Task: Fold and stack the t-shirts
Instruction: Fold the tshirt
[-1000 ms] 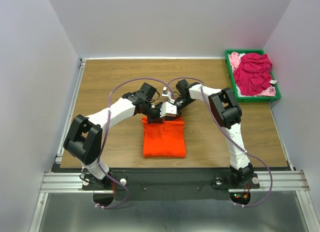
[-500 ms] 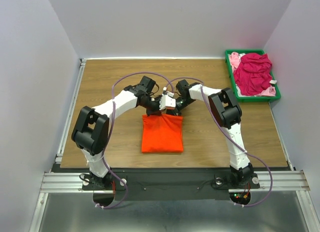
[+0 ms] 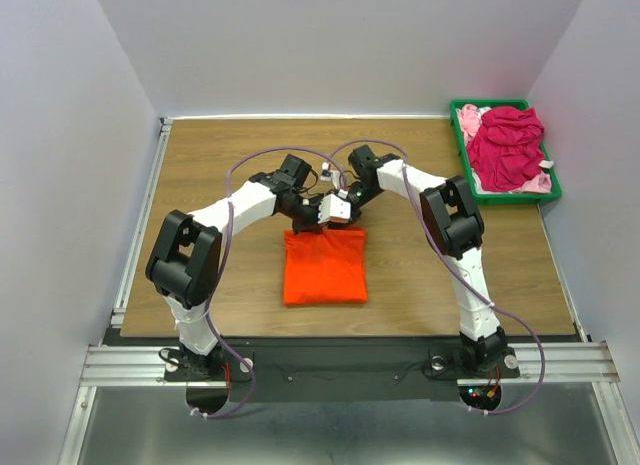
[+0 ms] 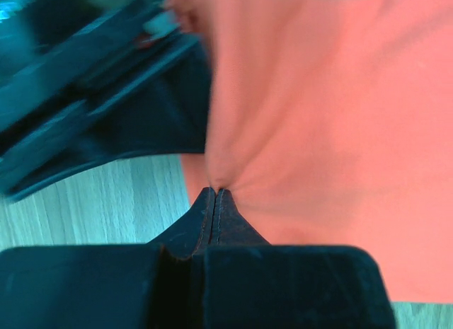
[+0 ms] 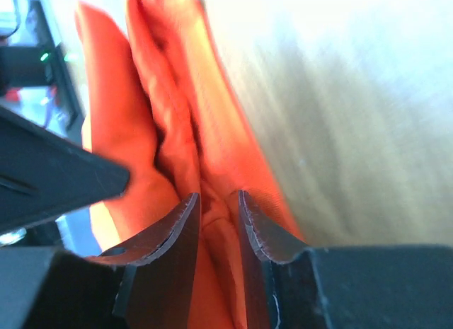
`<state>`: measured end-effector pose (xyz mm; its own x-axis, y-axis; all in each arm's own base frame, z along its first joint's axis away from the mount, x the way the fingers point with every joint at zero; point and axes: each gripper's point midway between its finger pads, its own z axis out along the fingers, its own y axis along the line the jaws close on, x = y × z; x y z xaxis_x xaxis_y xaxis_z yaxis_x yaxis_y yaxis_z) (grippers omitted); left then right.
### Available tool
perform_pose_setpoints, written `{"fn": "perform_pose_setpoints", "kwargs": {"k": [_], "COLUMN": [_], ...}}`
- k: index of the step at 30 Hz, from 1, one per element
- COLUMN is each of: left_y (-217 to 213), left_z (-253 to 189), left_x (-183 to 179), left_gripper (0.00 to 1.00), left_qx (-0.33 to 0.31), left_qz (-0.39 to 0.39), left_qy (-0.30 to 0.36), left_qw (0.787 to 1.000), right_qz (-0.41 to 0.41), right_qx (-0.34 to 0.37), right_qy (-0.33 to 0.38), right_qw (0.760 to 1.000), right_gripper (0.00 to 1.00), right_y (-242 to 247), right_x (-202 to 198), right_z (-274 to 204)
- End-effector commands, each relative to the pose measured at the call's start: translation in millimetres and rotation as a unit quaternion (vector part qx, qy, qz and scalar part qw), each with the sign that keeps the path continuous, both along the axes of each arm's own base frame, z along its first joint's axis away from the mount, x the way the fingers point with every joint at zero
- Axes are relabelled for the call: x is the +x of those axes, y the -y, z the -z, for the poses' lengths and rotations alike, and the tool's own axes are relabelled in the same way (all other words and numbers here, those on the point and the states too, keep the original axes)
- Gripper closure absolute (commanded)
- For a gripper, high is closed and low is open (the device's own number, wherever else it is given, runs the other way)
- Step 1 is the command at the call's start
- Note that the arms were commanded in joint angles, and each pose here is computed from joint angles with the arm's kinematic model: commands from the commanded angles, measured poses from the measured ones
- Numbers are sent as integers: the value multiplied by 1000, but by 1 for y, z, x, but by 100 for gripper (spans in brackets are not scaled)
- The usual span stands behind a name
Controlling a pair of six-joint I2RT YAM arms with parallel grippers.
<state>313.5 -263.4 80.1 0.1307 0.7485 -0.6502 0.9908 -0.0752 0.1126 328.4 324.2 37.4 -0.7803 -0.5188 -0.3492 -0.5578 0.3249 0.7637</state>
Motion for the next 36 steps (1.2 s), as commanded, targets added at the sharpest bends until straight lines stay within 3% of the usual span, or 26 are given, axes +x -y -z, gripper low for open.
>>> {"fn": "perform_pose_setpoints", "kwargs": {"k": [1, 13, 27, 34, 36], "left_y": [0, 9, 5, 0, 0], "left_z": [-23, -45, -10, 17, 17], "left_x": [-15, 3, 42, 45, 45], "left_gripper": [100, 100, 100, 100, 92], "left_qx": [-21, -37, -14, -1, 1], "left_qz": [22, 8, -12, -9, -8], "left_qy": [14, 46, 71, 58, 58], "left_qw": [999, 998, 997, 998, 998], "right_qz": [8, -4, -8, 15, 38], "right_qx": [-1, -3, 1, -39, -59], "right_qy": [101, 19, 20, 90, 135], "right_qw": [995, 1000, 1000, 995, 988], "right_gripper": [66, 73, 74, 72, 70], "right_y": [-7, -11, -9, -3, 2], "right_x": [34, 20, 15, 50, 77], "right_z": [-35, 26, 23, 14, 1]}}
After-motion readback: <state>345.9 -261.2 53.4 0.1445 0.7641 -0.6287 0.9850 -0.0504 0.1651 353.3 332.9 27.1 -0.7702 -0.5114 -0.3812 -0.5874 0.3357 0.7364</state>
